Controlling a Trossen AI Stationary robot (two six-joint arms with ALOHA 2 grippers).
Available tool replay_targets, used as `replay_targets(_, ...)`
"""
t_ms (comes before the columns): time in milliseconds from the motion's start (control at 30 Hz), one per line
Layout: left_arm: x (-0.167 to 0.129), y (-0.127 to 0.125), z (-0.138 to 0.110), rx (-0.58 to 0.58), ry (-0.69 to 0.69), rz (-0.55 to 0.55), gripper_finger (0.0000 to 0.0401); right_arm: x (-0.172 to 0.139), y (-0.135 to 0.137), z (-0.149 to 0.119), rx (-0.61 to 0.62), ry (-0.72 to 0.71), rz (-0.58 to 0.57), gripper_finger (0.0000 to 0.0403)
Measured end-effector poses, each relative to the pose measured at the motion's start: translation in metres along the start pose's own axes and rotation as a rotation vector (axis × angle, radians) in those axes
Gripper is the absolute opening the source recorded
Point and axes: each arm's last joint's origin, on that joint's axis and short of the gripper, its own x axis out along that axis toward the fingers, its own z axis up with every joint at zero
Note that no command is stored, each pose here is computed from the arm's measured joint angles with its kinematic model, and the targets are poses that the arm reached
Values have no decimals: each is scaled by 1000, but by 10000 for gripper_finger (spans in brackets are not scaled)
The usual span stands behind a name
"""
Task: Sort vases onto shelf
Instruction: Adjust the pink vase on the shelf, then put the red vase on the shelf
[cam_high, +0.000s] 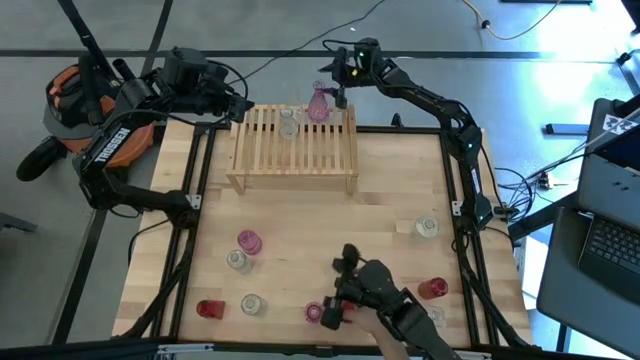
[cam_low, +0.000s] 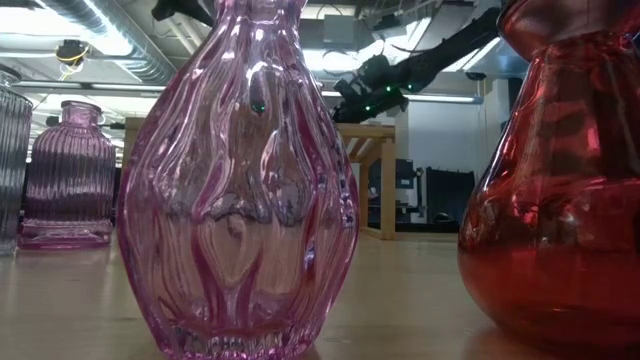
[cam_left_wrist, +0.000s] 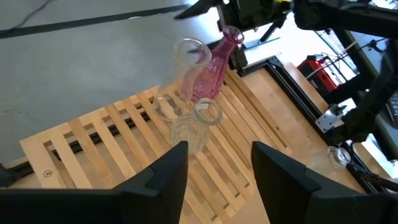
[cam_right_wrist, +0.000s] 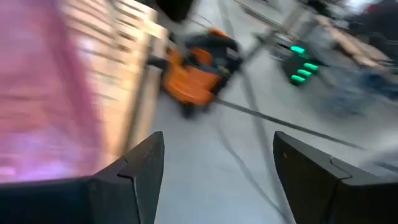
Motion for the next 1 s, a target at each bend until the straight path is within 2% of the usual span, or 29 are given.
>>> replay_targets(133,0,1,1,-1,-17,36,169,-26,-16,30,-106,81,-241,248)
replay_targets(233,0,2,1,-1,-30,65,169,-59,-23,61,-119,160,-400,248)
replay_targets(367,0,2,1,-3,-33,71,169,-114,-14,113,-108,183,-434,248)
replay_targets(567,0,2,1,-3,-33,71,169,-193,34,184,-123,124,-300,248)
replay_targets(633,0,2,1,-3,-33,71,169,-218,52,204,-134,64,-245,248)
replay_targets(700,0,2,1,-3,-33,71,169,-242,71,222,-94,-16,-184,248)
replay_targets(767,0,2,1,-3,-33,71,169,-260,90,237,17,-81,-118,248)
replay_targets(833,0,2,1,-3,-33,71,169,-272,110,246,197,-86,-29,248)
replay_targets(900,0,2,1,-3,-33,71,169,-281,135,250,367,-31,78,248)
replay_targets(1000,0,2,1,-3,-33,71,169,-287,177,258,508,101,241,248)
